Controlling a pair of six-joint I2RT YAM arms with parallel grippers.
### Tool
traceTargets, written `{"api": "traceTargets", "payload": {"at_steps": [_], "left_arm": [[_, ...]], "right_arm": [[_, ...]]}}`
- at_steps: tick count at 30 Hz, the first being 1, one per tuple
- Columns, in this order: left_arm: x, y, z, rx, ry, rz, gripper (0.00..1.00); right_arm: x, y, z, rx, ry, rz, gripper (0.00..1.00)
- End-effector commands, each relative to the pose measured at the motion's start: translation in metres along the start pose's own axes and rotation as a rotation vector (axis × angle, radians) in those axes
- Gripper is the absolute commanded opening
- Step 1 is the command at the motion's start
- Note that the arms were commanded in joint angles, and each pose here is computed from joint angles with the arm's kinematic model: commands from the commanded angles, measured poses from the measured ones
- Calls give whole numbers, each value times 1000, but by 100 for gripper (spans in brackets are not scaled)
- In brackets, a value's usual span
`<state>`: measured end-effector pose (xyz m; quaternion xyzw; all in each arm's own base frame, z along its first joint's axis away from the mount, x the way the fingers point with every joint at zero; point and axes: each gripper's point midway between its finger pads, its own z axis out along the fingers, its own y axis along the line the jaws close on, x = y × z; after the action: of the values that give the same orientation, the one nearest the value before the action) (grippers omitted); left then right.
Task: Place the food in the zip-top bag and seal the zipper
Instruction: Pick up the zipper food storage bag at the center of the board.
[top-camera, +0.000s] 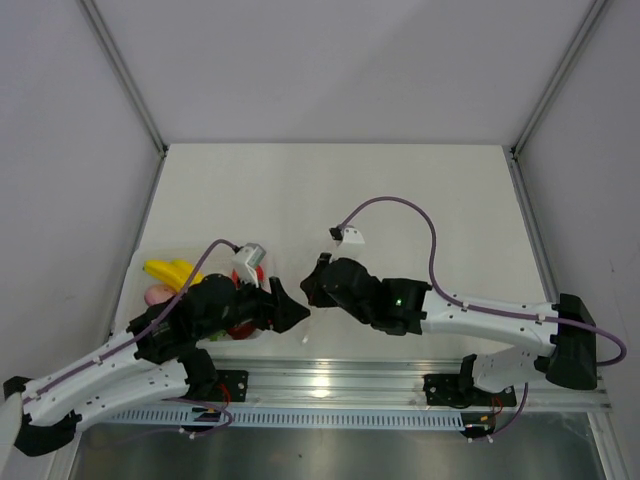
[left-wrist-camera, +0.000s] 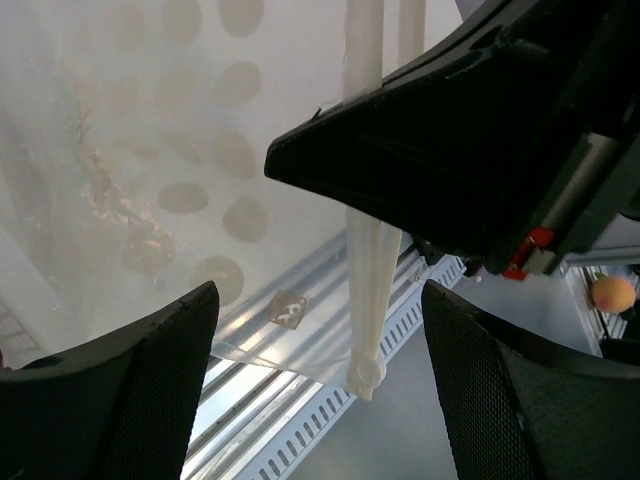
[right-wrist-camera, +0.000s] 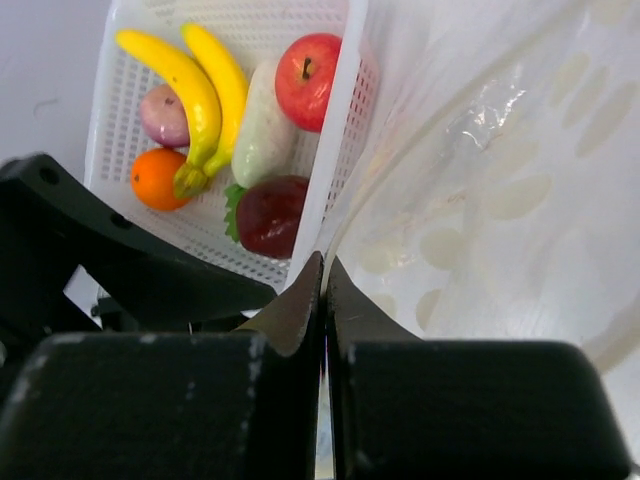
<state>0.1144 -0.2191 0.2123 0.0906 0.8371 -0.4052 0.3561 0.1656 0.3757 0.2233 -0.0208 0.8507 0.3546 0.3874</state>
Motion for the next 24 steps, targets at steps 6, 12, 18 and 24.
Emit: {"api": "traceTargets", "payload": {"at_steps": [6, 12, 18, 24], "left_arm": [[-6, 7, 9, -126, -67, -21, 84], [-2, 19, 12, -216, -94, -16, 83], [0, 17, 17, -212, -87, -24, 58], [0, 16, 17, -203, -88, -16, 19]], "right_arm": [[-22, 22, -7, 80, -133, 113, 0], [-20, 24, -9, 85, -144, 152, 0], [-18, 22, -8, 94, -134, 140, 0], [-19, 22, -13, 92, -120, 84, 24]]}}
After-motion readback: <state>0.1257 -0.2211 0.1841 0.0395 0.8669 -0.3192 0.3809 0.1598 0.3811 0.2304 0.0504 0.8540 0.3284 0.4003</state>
